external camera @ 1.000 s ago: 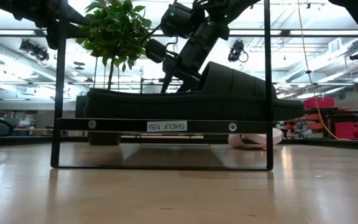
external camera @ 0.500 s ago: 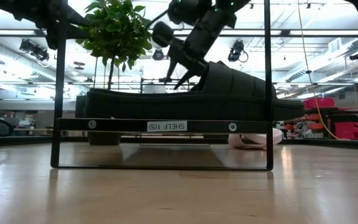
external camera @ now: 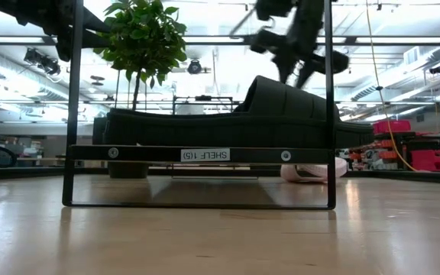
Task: Pick and place slides into the shelf
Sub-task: Put the pink slipper on the shelf
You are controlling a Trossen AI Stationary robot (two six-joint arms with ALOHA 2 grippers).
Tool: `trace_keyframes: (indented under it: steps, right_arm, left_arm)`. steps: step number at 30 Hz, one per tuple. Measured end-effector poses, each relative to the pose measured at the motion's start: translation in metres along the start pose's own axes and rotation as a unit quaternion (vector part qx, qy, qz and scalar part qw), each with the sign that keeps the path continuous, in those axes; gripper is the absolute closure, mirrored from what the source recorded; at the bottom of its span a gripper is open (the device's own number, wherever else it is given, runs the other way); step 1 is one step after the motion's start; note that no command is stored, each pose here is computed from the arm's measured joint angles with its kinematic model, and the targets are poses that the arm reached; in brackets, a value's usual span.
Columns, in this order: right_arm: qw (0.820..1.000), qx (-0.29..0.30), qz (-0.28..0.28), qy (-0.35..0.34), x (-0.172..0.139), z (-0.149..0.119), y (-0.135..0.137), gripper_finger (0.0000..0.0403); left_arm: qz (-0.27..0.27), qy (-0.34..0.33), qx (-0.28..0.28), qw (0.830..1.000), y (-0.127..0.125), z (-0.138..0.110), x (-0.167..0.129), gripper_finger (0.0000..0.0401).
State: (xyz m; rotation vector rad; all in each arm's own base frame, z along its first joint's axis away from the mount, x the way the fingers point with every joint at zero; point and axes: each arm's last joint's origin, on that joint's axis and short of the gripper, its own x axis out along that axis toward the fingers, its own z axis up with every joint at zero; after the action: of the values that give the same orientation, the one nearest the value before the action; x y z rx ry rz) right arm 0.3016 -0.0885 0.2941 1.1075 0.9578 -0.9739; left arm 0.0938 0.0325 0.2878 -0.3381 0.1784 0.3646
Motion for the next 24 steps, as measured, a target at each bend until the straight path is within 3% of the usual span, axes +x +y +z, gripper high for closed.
trace_keyframes:
  steps: [7, 14, 19, 24]
  right_arm:
    - [0.996, 0.084, 0.017, 0.001, 0.011, -0.035, -0.05, 0.0286]
    - [0.967, 0.219, 0.116, -0.052, 0.03, -0.064, -0.088, 0.0279]
    - [0.953, 0.266, 0.134, -0.06, 0.047, -0.087, -0.11, 0.0246]
    - [0.953, 0.264, 0.127, -0.078, 0.055, -0.1, -0.119, 0.0191]
  left_arm:
    - [0.0, 0.001, -0.002, 1.0, 0.0, 0.0, 0.0, 0.0229]
    - [0.0, 0.0, -0.015, 1.0, 0.0, 0.0, 0.0, 0.0228]
    - [0.0, -0.001, -0.028, 1.0, 0.0, 0.0, 0.0, 0.0229]
    - [0.0, -0.001, -0.038, 0.999, 0.0, 0.0, 0.0, 0.0228]
